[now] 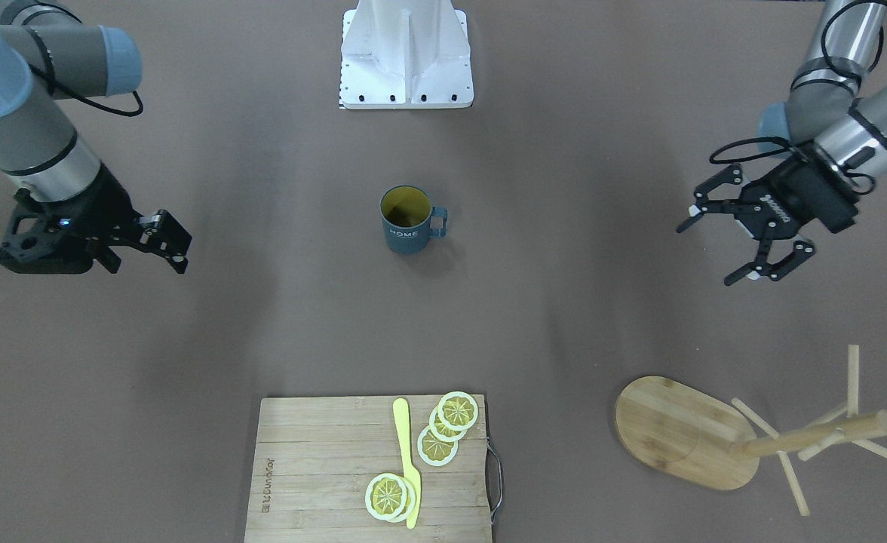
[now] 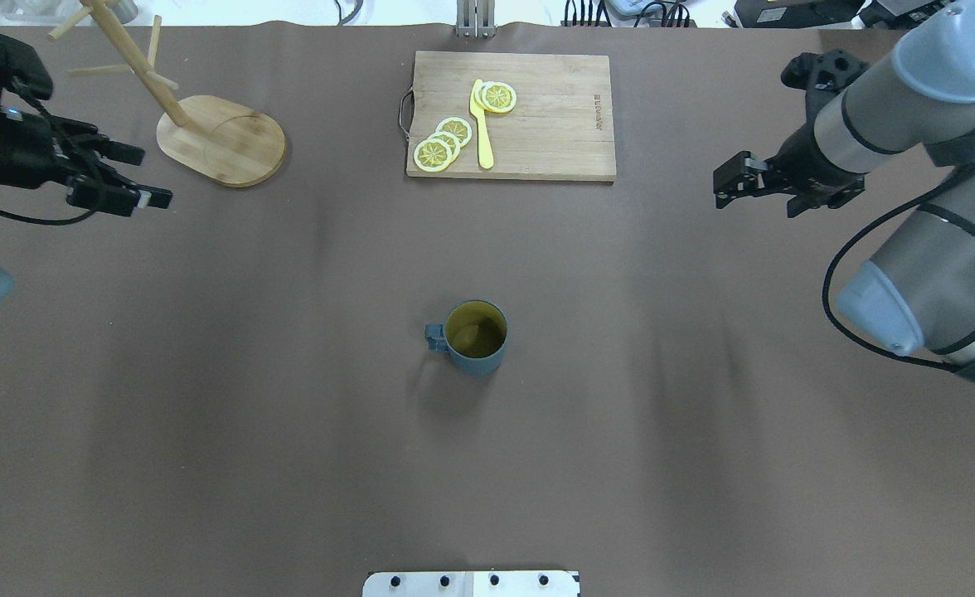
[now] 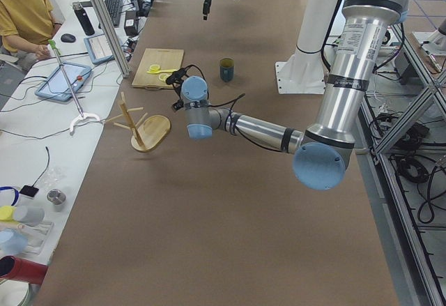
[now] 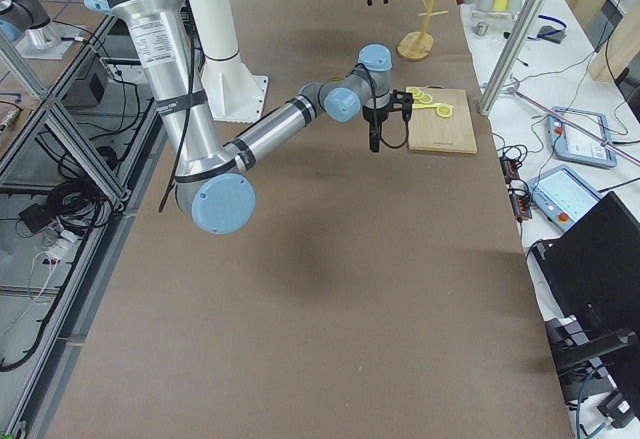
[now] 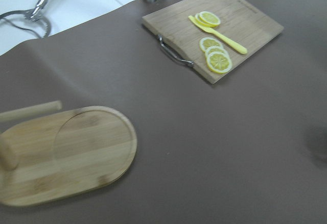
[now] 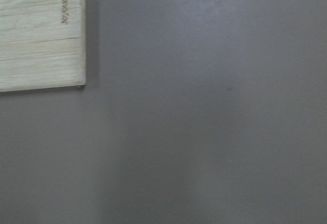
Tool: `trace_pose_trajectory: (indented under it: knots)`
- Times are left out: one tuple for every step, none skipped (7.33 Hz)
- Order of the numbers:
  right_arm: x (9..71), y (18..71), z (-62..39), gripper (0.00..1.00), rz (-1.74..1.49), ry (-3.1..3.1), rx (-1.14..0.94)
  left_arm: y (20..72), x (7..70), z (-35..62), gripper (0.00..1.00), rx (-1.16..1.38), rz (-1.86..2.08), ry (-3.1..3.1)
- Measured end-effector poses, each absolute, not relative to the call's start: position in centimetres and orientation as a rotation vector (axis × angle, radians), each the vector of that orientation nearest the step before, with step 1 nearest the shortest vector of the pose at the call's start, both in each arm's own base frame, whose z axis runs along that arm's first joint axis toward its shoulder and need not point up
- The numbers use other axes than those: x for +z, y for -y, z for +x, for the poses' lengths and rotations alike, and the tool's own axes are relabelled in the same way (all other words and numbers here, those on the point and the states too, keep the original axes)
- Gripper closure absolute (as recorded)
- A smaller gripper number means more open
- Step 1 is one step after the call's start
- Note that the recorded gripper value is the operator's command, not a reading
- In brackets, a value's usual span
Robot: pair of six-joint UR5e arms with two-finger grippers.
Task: Hang cup on storage rack
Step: 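Release the mug and withdraw the right gripper while the left arm reaches toward the mug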
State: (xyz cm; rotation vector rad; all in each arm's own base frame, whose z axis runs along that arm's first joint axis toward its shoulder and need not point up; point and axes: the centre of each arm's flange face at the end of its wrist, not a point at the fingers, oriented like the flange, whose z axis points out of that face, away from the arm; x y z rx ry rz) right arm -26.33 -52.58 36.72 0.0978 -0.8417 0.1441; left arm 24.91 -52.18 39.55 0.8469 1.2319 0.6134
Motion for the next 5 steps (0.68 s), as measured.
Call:
trace_pose_trajectory:
  knots:
    - [40.1, 52.8, -22.2, 0.00, 0.087, 0.826, 0.135, 51.5, 37.6, 28.7, 0.03, 0.678, 0.849, -1.274]
    - [43.4, 52.5, -18.2, 0.00, 0.078, 0.812, 0.127, 51.2, 36.0, 31.5, 0.03, 0.727, 0.858, -1.305]
    - [46.5, 51.9, -14.4, 0.00, 0.077, 0.796, 0.110, 50.7, 35.2, 34.1, 0.03, 0.784, 0.881, -1.330]
    - [49.3, 51.0, -11.0, 0.00, 0.077, 0.784, 0.090, 50.1, 35.1, 36.9, 0.03, 0.857, 0.921, -1.341]
    - [51.6, 50.0, -8.0, 0.00, 0.076, 0.778, 0.080, 49.7, 34.9, 39.2, 0.03, 0.918, 0.964, -1.338]
